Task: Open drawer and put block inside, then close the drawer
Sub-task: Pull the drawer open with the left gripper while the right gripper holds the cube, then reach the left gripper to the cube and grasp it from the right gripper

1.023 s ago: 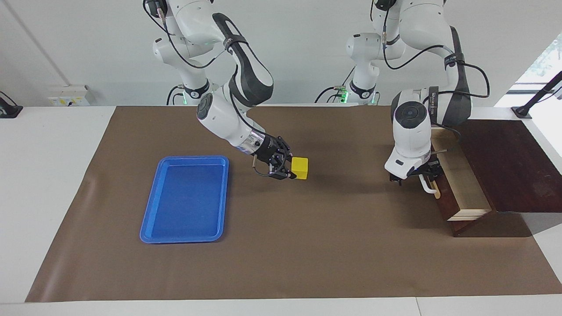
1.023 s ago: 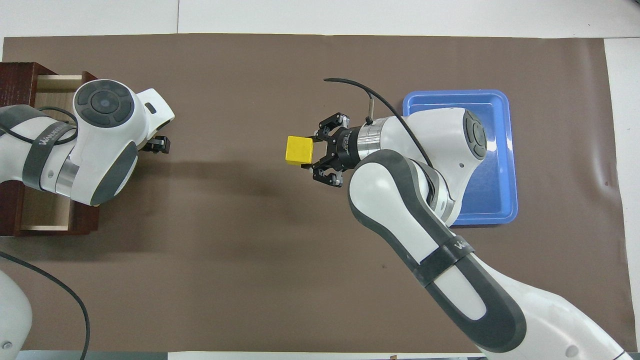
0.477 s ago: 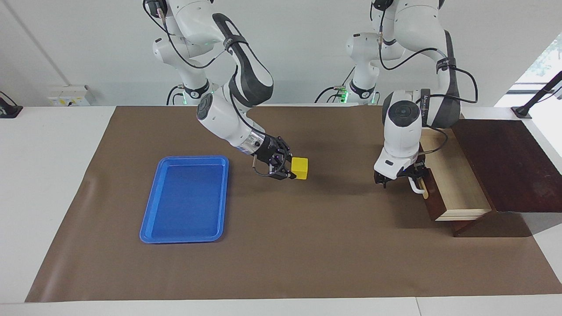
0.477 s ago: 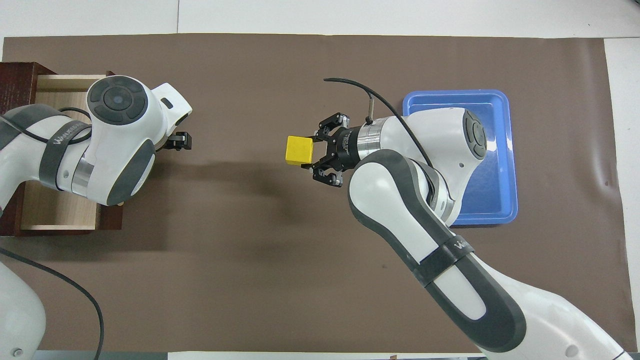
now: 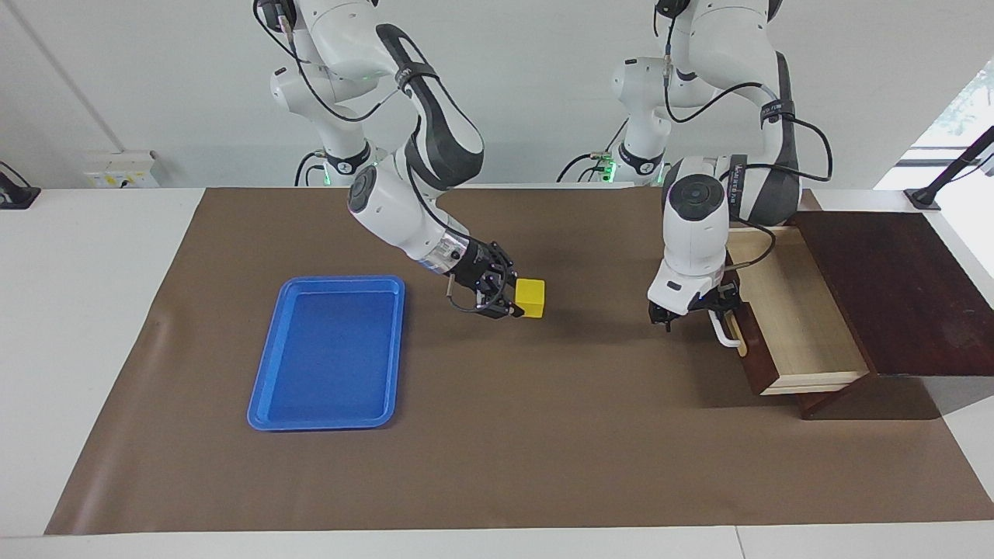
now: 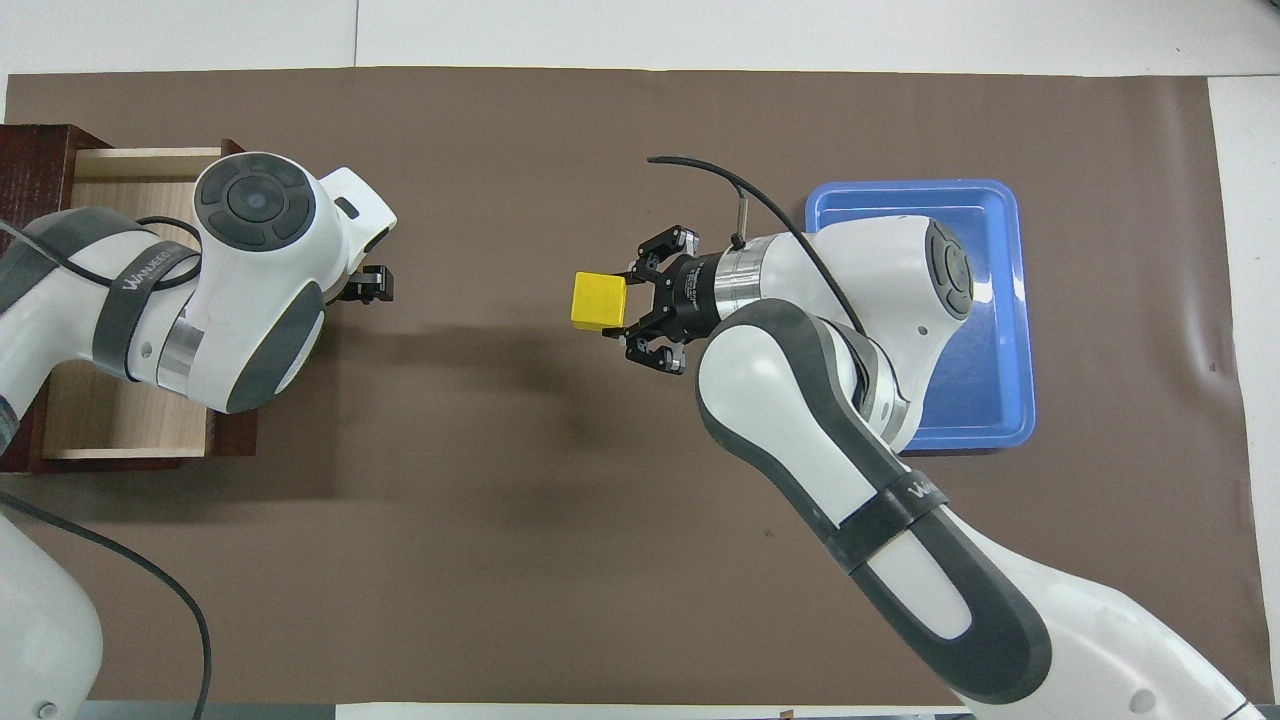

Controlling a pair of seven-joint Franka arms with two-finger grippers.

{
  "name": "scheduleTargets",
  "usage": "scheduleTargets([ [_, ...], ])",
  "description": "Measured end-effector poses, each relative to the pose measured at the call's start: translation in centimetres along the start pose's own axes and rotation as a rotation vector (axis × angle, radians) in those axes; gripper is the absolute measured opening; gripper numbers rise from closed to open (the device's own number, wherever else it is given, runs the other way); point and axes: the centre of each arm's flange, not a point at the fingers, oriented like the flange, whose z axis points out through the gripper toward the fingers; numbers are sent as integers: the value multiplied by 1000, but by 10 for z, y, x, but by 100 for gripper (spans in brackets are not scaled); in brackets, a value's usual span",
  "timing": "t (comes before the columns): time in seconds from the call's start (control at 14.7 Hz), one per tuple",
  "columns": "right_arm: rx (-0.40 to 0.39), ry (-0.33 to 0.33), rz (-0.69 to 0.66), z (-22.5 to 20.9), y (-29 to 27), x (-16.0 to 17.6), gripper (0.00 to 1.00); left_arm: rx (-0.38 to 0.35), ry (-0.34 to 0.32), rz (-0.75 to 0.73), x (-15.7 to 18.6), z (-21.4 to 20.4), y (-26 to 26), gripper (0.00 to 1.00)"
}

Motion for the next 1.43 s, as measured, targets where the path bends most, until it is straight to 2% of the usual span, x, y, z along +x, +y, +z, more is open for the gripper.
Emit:
scheduleTargets([
  [0.34, 0, 0, 0, 0, 0, 0, 56, -77, -86, -154, 13, -89, -23, 100],
  [0.48, 0, 1, 1, 0, 0, 1, 56, -112, -108, -379, 14, -118, -27, 100],
  [0.61, 2, 1, 3, 0, -1, 2, 56, -134, -135, -631, 14, -128, -21, 100],
  [0.89, 3, 2, 5, -1, -2, 3, 56, -191, -253, -1123, 7, -137, 23, 100],
  [1.02, 3, 2, 5, -1, -2, 3, 56, -256, -268, -1327, 11, -147, 42, 100],
  [1.16, 3, 2, 5, -1, -2, 3, 56, -319, -279, -1401, 9, -155, 74, 100],
  [1.3, 3, 2, 5, -1, -2, 3, 56, -357, -268, -1392, -4, -165, 126, 100],
  [1.43, 3, 3, 5, -1, -2, 3, 56, -342, -267, -1367, -24, -164, 176, 100],
])
